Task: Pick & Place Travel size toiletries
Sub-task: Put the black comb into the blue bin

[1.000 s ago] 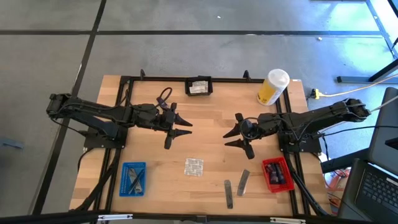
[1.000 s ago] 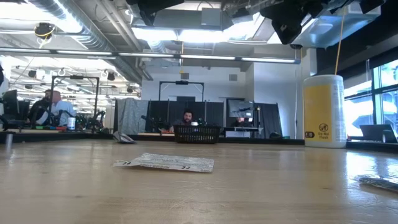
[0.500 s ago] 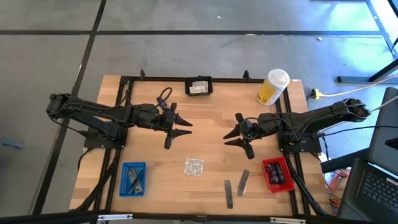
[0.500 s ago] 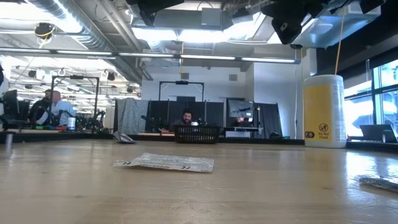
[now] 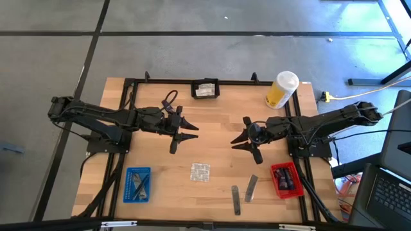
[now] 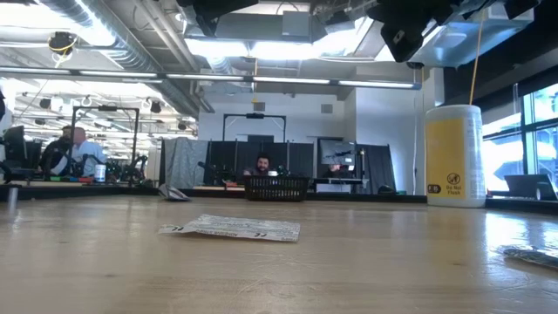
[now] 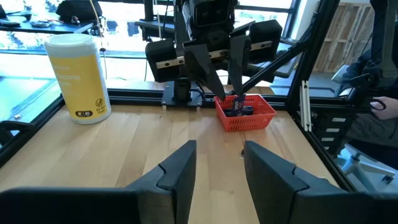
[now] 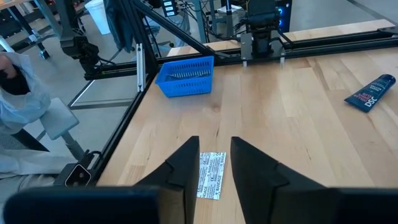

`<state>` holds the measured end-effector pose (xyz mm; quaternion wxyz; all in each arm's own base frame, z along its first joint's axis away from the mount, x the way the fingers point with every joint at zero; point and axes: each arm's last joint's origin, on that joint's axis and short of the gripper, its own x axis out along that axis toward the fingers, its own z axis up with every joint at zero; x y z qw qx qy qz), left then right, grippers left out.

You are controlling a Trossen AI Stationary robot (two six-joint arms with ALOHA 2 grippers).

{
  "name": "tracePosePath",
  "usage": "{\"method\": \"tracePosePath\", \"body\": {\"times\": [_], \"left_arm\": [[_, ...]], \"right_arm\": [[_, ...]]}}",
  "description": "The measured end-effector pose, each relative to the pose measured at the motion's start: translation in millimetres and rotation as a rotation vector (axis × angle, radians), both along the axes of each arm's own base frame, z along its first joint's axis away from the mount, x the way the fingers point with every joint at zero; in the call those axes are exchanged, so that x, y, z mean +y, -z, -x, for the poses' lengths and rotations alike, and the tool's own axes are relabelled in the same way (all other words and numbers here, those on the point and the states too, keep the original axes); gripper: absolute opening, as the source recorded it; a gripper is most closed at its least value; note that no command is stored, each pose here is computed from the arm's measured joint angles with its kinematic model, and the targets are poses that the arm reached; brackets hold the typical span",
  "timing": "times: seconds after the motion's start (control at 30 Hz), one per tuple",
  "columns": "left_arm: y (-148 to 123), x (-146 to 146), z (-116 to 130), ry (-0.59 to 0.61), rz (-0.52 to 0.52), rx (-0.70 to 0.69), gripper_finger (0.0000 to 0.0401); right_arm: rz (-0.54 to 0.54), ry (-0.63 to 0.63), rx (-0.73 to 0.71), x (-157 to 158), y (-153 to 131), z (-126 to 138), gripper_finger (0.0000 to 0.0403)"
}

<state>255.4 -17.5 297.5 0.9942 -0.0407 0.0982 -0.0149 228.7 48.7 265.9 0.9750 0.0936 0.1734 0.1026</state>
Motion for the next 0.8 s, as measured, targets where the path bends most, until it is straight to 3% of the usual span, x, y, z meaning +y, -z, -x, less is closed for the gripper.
{"method": "tracePosePath", "body": {"times": [0.27,0.8], "left_arm": [[0.0,0.0,0.0,0.0,0.0,0.0,0.0129],[0.0,0.1,0.0,0.0,0.0,0.0,0.0129]], "right_arm": [[0.0,0.0,0.0,0.0,0.0,0.0,0.009],[0.0,0.0,0.0,0.0,0.0,0.0,0.0129]]}}
